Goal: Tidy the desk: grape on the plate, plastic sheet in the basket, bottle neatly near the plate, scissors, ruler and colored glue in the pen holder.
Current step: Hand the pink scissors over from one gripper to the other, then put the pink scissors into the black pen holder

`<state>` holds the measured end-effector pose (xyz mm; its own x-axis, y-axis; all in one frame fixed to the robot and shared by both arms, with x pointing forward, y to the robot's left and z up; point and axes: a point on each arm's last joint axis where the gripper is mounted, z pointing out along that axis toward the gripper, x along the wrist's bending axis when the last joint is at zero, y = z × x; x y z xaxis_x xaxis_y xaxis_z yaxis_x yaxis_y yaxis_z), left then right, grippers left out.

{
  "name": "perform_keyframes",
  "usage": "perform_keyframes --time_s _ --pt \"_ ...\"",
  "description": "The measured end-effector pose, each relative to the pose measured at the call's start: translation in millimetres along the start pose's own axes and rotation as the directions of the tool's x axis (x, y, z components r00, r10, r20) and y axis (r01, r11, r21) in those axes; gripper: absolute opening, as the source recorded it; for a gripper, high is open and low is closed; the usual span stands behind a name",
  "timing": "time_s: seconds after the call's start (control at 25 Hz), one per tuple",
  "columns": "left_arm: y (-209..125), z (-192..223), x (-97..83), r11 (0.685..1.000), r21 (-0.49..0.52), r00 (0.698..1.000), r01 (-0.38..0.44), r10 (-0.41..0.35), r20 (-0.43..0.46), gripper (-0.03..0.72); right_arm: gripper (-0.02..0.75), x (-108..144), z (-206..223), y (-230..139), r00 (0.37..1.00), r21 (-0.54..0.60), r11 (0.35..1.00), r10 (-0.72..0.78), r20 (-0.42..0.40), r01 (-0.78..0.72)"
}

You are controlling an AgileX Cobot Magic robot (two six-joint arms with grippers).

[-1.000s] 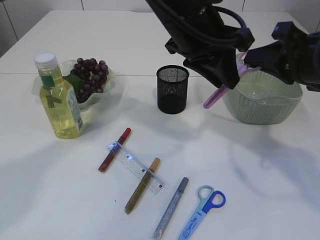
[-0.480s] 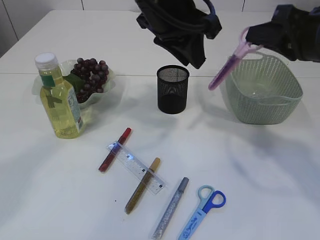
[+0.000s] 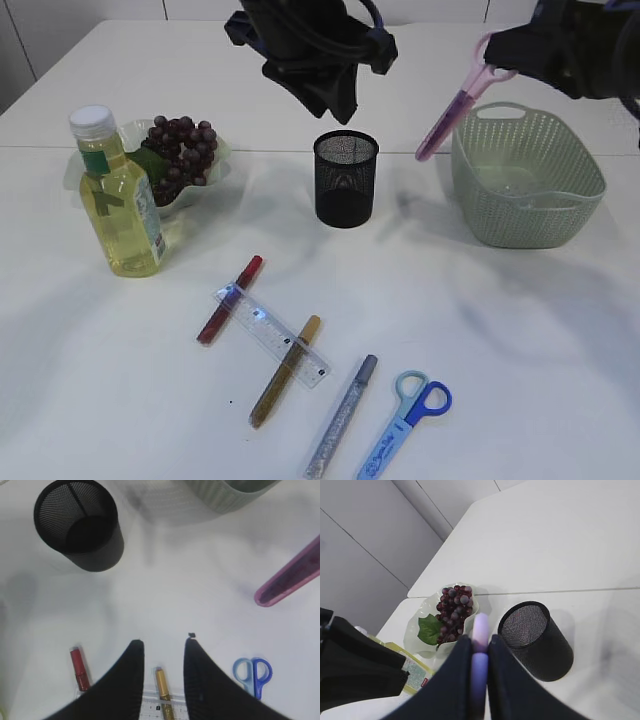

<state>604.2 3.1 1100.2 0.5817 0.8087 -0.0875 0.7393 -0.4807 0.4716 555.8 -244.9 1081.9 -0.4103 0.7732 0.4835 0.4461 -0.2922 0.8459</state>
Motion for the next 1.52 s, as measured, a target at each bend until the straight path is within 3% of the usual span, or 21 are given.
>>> perform_keyframes --time_s 0.4,0.76,1.2,1.52 --pt "2 -2 26.3 0.998 -0.004 0.998 0.059 -0.059 -0.034 0.209 0.084 -14 35 18 0.998 0.000 0.998 -0.059 -0.028 0.059" --pt "2 -4 48.9 0.995 -0.011 0.993 0.101 -0.101 -0.062 0.213 0.086 -4 76 24 0.972 0.037 0.972 -0.228 -0.059 0.231" --pt "2 -5 61.0 0.996 -0.016 0.986 0.084 -0.085 -0.143 0.215 0.086 6 129 24 0.940 0.054 0.938 -0.340 -0.040 0.341" --pt "2 -5 62.6 0.997 -0.016 0.984 0.078 -0.080 -0.160 0.215 0.086 -8 160 20 0.928 0.057 0.926 -0.372 -0.011 0.372"
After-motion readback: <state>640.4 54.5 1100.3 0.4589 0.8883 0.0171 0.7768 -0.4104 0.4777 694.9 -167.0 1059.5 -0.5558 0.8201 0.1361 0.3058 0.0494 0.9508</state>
